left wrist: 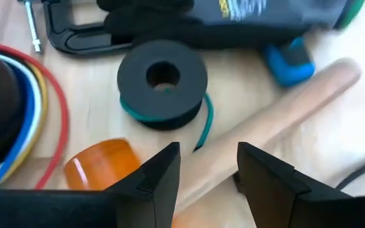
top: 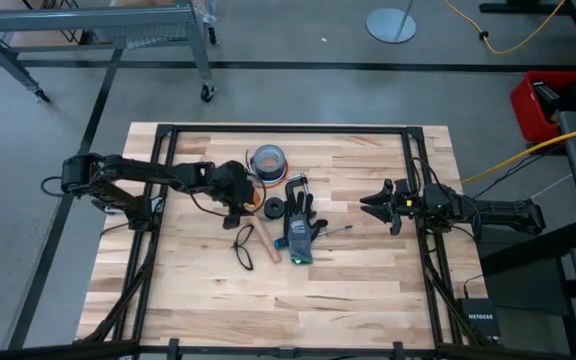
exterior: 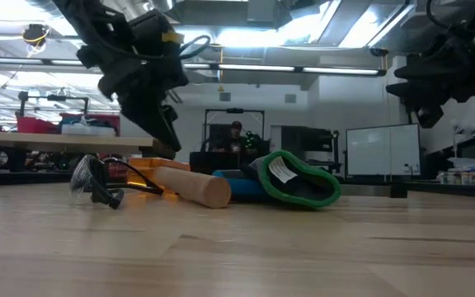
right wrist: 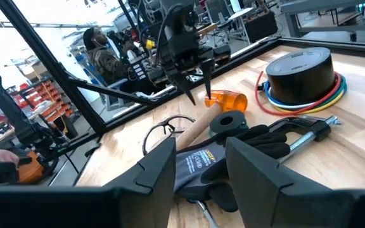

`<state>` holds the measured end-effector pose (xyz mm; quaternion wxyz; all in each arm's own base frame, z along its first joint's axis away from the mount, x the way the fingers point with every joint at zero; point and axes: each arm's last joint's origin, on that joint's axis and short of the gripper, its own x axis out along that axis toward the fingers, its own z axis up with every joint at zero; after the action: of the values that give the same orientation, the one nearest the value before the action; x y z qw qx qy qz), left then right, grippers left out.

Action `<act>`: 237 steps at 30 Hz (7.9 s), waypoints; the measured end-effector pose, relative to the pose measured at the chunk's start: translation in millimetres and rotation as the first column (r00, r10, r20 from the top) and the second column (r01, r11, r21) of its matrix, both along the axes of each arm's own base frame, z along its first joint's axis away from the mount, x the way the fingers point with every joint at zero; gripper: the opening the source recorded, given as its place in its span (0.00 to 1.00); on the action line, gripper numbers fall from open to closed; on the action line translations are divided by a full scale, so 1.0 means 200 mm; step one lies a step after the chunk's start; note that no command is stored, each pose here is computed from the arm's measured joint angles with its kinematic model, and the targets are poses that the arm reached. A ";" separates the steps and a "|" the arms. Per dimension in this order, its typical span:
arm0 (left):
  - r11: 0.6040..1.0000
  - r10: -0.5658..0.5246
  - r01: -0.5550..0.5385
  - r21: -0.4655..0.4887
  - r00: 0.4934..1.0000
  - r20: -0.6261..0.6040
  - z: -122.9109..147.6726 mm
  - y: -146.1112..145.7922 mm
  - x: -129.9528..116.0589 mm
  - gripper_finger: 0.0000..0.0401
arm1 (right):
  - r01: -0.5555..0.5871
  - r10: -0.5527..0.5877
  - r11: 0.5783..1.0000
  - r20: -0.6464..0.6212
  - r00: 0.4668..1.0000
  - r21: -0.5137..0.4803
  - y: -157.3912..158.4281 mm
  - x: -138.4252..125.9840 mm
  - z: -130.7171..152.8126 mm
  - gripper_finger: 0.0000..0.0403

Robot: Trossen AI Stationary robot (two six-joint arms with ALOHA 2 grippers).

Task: Coil cords
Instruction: Move the orange hammer to the upper right of the table, then uncoil the green wire from the black spool

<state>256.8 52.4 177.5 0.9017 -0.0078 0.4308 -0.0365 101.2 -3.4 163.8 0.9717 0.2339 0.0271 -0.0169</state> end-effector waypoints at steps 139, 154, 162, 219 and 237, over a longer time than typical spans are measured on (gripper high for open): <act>0.932 0.309 -0.054 0.357 0.633 -0.710 -0.04 0.20 -0.17 0.64 | 0.031 -0.031 0.997 0.002 1.000 0.073 0.00 0.00 0.00 0.35; 0.933 0.313 -0.161 0.323 0.806 -0.502 0.16 0.18 0.04 0.64 | 0.031 -0.031 0.997 0.002 1.000 0.072 0.00 0.00 0.00 0.35; 0.967 0.106 -0.046 0.249 0.967 -0.231 0.21 -0.03 0.24 0.64 | 0.031 -0.031 0.997 0.002 1.000 0.072 0.00 0.00 0.00 0.35; 0.802 -0.166 0.322 0.504 0.929 -0.329 -0.11 -0.30 0.45 0.43 | 0.019 -0.020 0.997 0.000 1.000 0.070 0.00 0.00 0.00 0.35; 0.655 -0.030 0.305 0.692 0.925 -0.379 -0.18 -0.29 0.48 0.22 | 0.007 -0.007 0.997 0.001 1.000 0.072 0.00 0.00 0.00 0.35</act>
<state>352.7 -4.8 141.3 0.7324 0.3922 0.5535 0.0588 101.3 -3.5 163.7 0.9626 0.2690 0.0264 -0.0192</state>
